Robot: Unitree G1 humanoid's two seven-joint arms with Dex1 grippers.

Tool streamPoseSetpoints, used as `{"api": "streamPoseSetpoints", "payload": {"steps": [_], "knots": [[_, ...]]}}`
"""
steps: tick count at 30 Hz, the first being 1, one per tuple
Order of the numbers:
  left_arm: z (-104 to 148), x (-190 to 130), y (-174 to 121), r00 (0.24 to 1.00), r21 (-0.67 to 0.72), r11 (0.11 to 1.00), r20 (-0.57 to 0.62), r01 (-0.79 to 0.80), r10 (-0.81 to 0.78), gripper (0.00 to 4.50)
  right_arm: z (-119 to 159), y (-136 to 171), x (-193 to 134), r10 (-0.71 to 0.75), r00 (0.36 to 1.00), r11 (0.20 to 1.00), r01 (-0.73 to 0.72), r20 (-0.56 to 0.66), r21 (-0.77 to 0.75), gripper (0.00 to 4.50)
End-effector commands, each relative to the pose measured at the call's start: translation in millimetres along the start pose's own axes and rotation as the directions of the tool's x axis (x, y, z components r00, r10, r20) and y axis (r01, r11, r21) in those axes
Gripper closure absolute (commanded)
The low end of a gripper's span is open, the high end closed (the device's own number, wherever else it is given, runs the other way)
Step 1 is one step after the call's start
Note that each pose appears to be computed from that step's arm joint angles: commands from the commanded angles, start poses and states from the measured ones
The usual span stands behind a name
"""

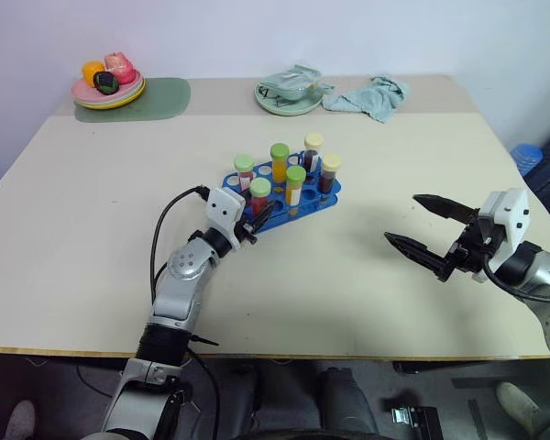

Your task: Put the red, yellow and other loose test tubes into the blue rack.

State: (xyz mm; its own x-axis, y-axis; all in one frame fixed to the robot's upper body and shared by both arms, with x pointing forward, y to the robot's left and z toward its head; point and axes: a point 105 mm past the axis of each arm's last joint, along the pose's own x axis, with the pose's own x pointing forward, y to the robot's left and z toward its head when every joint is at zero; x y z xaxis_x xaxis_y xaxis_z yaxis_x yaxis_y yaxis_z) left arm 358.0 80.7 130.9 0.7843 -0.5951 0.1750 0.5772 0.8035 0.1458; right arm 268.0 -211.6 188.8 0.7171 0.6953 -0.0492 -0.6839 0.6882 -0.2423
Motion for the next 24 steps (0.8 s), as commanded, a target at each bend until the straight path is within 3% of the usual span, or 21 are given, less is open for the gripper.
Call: {"api": "streamPoseSetpoints", "payload": {"steps": [1, 7, 9, 10, 13, 24], "knots": [[15.1, 0.2, 5.8, 0.998, 0.065, 0.997, 0.055, -0.041, 0.037, 0.06, 9.7, 0.9, 1.0, 0.001, 0.999, 0.999, 0.001, 0.039, -0.034, 0.00], [14.7, -16.7, 12.2, 0.999, 0.056, 0.997, -0.003, -0.047, 0.047, 0.06, 4.5, 3.0, 1.8, 0.010, 0.999, 1.000, -0.009, 0.031, -0.020, 0.00], [20.0, -24.0, 9.7, 0.999, 0.071, 0.997, 0.036, 0.008, -0.010, 0.06, 1.2, 2.8, 1.9, 0.011, 1.000, 1.000, -0.010, 0.025, -0.015, 0.00], [24.3, -28.8, 4.9, 0.995, 0.007, 0.998, 0.080, 0.066, -0.066, 0.06, -0.6, 2.2, 1.9, 0.009, 1.000, 1.000, -0.009, 0.021, -0.012, 0.00], [25.3, -40.2, 14.5, 0.994, 0.049, 0.998, 0.101, 0.042, -0.046, 0.06, -6.6, -0.1, 1.1, 0.004, 1.000, 1.000, -0.004, 0.012, -0.010, 0.00], [26.9, -94.7, 30.8, 0.984, 0.059, 0.982, 0.010, 0.179, -0.180, 0.06, -32.9, -9.5, -19.1, -0.007, 0.999, 1.000, 0.007, -0.042, -0.015, 0.00]]}}
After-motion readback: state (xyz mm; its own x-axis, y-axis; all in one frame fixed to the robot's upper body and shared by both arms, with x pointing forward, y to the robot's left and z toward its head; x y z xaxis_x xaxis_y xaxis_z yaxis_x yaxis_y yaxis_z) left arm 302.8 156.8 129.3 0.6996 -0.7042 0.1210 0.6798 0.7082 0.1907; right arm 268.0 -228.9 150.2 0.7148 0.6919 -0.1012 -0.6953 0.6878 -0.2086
